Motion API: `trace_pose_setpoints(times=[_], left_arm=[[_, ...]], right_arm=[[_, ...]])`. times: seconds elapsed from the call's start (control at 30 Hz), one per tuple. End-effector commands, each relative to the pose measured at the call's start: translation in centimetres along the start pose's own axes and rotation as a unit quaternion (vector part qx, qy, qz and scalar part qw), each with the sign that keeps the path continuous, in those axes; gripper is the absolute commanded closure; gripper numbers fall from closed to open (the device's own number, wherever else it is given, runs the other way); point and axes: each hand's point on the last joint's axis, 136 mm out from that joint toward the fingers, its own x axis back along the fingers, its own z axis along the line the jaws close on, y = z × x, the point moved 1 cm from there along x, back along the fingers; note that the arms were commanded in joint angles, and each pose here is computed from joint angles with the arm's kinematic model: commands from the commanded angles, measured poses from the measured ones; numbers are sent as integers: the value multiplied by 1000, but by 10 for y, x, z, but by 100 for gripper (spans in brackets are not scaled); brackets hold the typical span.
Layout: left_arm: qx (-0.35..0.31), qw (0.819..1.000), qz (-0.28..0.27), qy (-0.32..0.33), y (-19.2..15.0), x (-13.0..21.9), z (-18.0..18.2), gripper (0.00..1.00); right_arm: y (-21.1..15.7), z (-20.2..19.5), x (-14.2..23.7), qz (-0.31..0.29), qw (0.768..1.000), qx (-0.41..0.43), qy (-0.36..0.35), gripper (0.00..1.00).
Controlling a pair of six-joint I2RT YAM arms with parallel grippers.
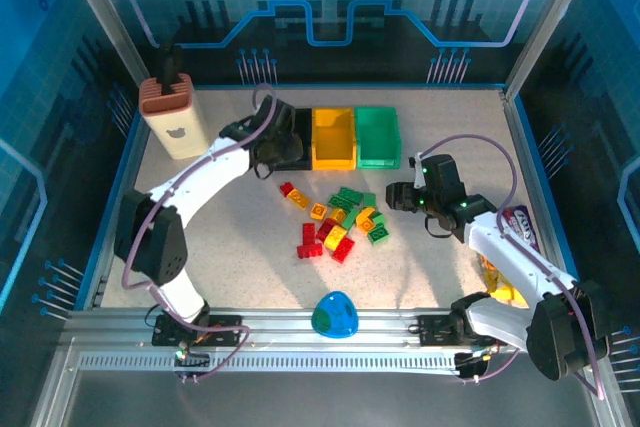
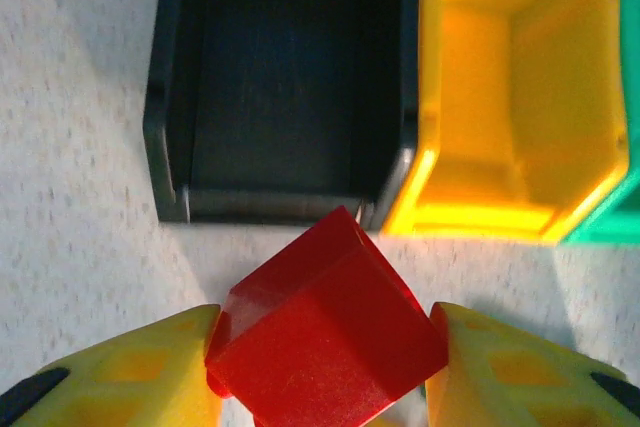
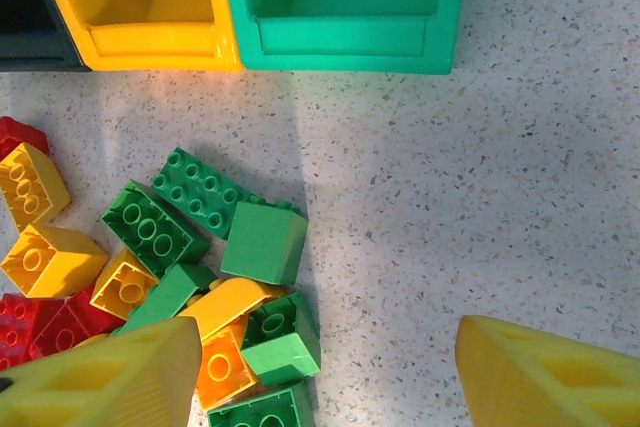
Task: Sort the legos into containers by color
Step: Place the lego in the container, then pick up the lego from the center of the table.
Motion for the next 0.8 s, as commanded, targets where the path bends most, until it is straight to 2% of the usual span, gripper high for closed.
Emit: trace_pose_setpoints(times=[0.0, 0.17, 0.2, 0.33, 0.4, 0.5, 0.6, 0.77], left_arm=[[-12, 1000, 22, 17, 16, -17, 7, 56], [-7, 1000, 18, 25, 46, -36, 10, 54], [-7, 999, 20, 27, 50, -40, 10, 51], [-21, 999, 24, 27, 62, -41, 5, 22], [-23, 1000, 14, 16, 67, -31, 1, 18], [-21, 1000, -4, -1, 68, -12, -2, 17], [-23, 1000, -11, -14, 55, 4, -2, 19], [-25, 999, -5, -24, 11, 19, 8, 28]], right_arm=[[-9, 5, 4, 7, 1000, -3, 13, 32], [-12, 5, 8, 4, 1000, -5, 16, 32], [-13, 5, 9, 5, 1000, -5, 17, 32], [-17, 5, 10, 9, 1000, -6, 18, 32], [-19, 5, 10, 10, 1000, -6, 18, 32], [-21, 5, 11, 9, 1000, -7, 19, 31], [-21, 9, 12, 13, 999, 0, 32, 29], [-19, 25, 14, 26, 998, 36, 51, 27]])
